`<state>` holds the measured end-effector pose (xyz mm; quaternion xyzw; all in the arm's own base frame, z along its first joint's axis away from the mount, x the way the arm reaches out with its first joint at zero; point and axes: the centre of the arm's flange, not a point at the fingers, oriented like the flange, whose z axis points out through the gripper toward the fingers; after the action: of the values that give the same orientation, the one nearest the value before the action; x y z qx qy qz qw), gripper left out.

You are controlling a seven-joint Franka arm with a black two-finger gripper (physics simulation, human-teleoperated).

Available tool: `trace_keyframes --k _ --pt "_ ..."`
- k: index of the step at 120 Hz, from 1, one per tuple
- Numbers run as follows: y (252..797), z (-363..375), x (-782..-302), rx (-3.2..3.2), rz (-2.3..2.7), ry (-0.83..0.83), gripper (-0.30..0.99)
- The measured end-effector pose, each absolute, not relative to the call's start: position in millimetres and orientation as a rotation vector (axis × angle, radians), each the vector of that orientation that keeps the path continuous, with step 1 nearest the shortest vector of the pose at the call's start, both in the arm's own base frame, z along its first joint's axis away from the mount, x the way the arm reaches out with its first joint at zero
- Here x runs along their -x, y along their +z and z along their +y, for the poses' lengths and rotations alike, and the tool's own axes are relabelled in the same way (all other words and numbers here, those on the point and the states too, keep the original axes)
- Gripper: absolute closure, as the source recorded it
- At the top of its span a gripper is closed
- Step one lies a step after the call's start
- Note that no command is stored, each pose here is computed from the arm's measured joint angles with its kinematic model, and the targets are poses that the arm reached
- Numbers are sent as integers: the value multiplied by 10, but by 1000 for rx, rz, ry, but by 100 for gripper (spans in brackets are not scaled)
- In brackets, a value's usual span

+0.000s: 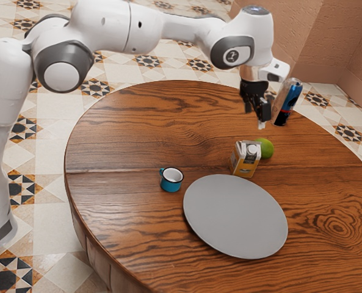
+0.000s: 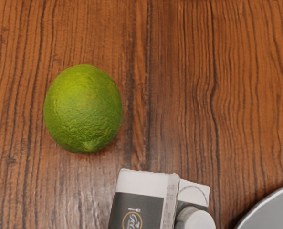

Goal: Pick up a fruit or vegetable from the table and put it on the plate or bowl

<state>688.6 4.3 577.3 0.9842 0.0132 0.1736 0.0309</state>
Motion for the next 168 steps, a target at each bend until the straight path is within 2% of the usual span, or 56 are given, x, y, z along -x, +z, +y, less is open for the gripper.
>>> trace_keyframes --k 53,103,143,168 --pt "5306 885 -6783 -2967 133 538 1" --pt "5051 652 -7239 -2961 -8 633 2" --pt "4833 817 -7319 -2951 8 650 2" --pt "4735 657 -7387 -2932 -32 671 2"
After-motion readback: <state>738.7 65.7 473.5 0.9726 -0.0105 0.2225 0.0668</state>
